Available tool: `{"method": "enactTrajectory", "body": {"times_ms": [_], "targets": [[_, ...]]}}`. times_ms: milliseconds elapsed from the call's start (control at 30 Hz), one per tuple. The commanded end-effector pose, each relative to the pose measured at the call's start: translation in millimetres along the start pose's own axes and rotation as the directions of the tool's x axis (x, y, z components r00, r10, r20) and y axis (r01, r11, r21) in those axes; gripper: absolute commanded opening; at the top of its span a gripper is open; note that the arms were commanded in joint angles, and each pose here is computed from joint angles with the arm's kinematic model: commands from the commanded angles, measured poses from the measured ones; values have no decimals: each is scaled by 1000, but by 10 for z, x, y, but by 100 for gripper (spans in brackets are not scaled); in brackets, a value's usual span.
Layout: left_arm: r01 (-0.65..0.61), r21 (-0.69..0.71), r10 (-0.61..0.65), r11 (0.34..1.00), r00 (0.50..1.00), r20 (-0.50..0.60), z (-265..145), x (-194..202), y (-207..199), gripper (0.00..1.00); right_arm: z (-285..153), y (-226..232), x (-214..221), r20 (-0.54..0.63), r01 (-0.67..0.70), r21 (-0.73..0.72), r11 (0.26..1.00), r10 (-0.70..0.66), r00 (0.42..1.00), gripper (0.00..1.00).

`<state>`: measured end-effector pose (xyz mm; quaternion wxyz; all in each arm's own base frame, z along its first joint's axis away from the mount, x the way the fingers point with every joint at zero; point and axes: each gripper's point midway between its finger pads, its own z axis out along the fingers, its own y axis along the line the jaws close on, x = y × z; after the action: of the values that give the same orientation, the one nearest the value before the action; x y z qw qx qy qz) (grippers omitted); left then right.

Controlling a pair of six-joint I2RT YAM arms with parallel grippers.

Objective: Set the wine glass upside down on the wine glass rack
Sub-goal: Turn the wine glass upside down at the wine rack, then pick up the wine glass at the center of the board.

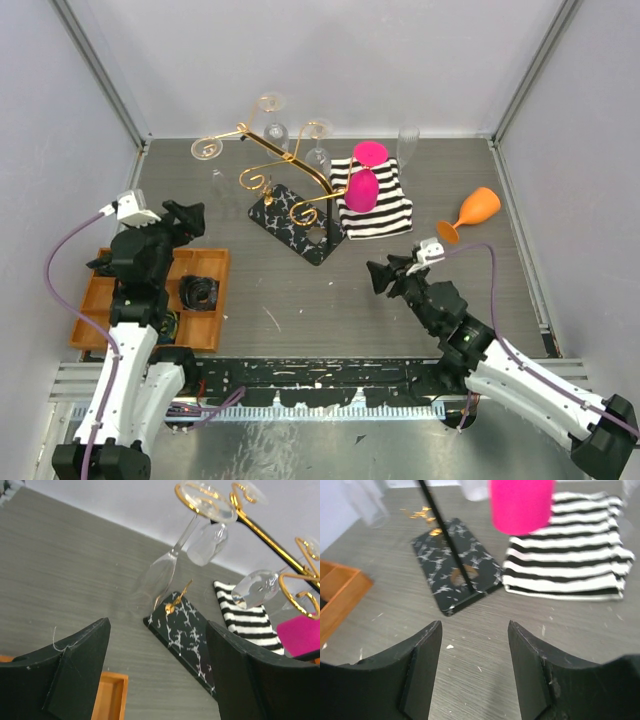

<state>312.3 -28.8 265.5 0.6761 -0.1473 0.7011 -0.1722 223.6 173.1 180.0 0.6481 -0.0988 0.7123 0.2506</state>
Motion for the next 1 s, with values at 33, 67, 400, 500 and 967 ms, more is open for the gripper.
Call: {"method": "enactTrajectory", "body": {"times_ms": [33, 67, 400, 500, 967], "targets": [[-10, -5, 10, 1000, 989, -151, -198, 167, -37, 84, 43, -439, -138, -16, -147, 366, 919, 164, 986, 61], [-13, 8, 14, 1000, 986, -165, -222, 168, -68, 85, 65, -456, -143, -49, -119, 393, 912, 150, 987, 62], [-109, -35, 96, 993, 960, -264, -515, 189, 19, 87, 258, -1004, -185, -171, -147, 534, 833, 276, 946, 65], [-111, -64, 90, 992, 958, -273, -577, 234, 84, 91, 263, -1190, -282, -139, -191, 558, 808, 317, 938, 65], [-88, -72, 48, 993, 899, -435, -677, 529, 103, 92, 992, -1485, -637, -163, -245, 520, 818, 377, 912, 70]]}}
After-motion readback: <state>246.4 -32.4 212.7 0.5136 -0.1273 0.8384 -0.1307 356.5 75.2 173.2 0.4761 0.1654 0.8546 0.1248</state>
